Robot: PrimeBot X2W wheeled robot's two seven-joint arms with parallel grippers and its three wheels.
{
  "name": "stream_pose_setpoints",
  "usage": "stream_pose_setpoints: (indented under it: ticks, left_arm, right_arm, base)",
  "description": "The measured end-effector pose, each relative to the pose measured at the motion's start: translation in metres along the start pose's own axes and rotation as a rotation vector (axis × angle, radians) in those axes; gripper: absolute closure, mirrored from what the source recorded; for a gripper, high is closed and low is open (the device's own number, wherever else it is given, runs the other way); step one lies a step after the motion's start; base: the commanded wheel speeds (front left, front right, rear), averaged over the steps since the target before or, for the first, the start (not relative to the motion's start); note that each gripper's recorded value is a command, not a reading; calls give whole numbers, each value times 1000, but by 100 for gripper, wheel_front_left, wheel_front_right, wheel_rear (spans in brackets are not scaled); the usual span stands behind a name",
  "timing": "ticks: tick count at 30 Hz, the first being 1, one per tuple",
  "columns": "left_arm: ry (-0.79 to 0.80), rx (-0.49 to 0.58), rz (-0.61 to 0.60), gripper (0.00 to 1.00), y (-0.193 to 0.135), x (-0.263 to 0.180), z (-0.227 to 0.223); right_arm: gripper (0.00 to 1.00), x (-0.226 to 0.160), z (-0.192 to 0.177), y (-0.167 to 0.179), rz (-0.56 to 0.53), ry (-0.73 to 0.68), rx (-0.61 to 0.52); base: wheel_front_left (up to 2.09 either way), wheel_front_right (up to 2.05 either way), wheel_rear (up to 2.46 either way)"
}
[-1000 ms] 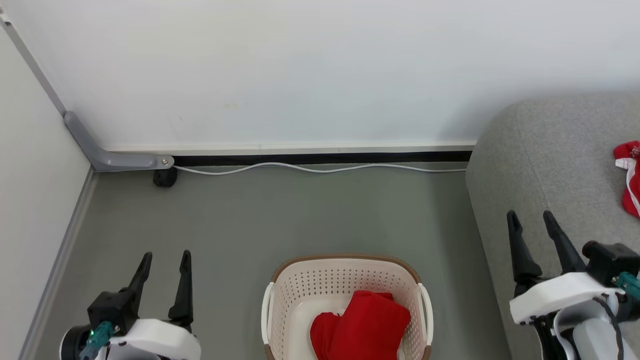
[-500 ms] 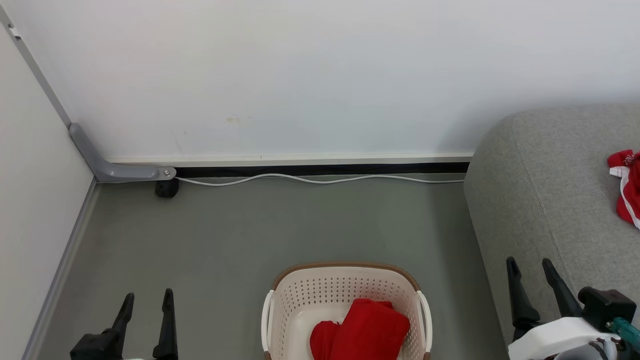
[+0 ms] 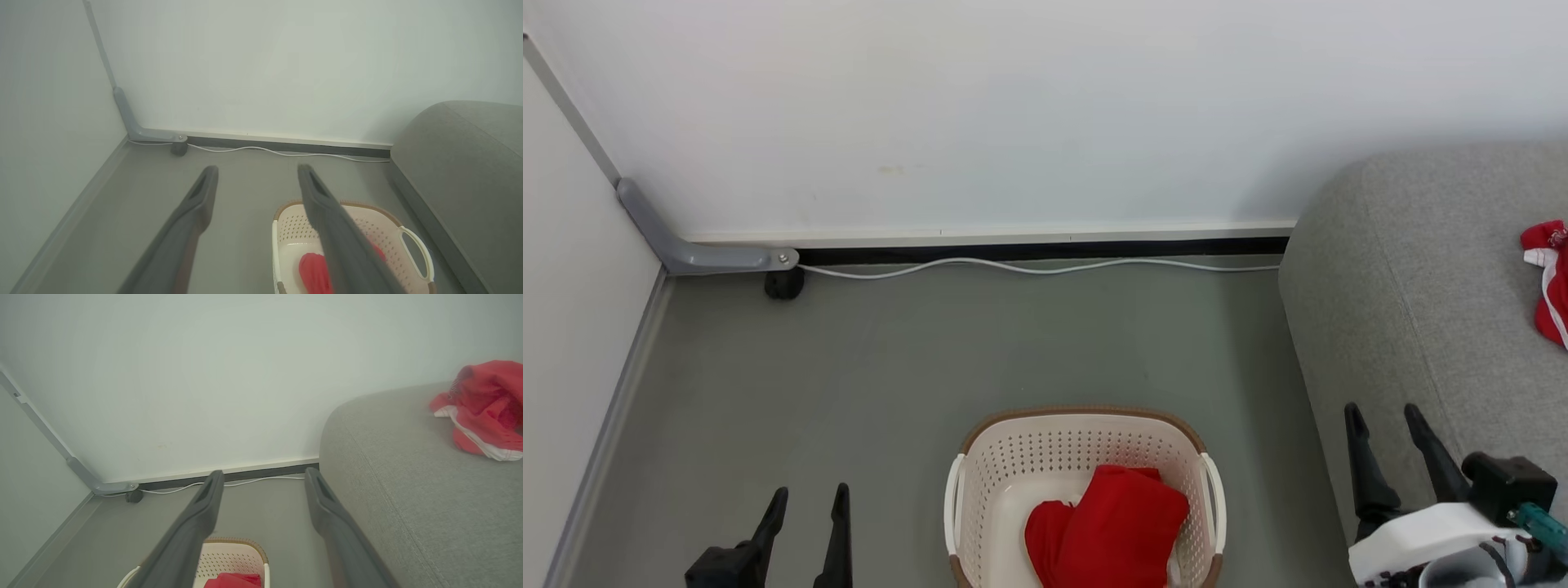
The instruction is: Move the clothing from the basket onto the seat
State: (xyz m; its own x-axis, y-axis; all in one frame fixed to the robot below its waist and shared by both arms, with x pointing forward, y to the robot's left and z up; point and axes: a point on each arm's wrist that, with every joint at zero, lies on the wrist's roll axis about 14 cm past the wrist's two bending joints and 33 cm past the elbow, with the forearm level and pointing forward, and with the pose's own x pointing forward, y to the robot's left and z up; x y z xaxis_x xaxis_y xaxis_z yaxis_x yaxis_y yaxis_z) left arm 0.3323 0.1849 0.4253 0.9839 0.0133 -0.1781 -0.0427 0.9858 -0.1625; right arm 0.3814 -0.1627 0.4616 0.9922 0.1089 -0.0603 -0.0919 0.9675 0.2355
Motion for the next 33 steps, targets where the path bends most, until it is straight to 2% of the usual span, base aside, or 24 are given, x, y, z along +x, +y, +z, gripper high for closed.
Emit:
stream_pose_setpoints:
  ticks: [4,13,18,33]
  left_arm:
    - [41,-13,-28,0,-11,8,-11]
    - [145,-31,-133,0,-55,57,-41]
    - [218,-55,-192,0,-79,89,-66]
    - [479,-44,-372,0,-139,155,-179]
  right_arm:
    - [0,13,7,4,20,-20,-15]
    - [0,62,25,1,60,-76,-62]
    - [0,90,19,-4,76,-74,-80]
    - [0,157,-24,-18,104,-52,-90]
  base:
    - [0,0,0]
    - [0,0,0]
    - [0,0,0]
    - [0,0,0]
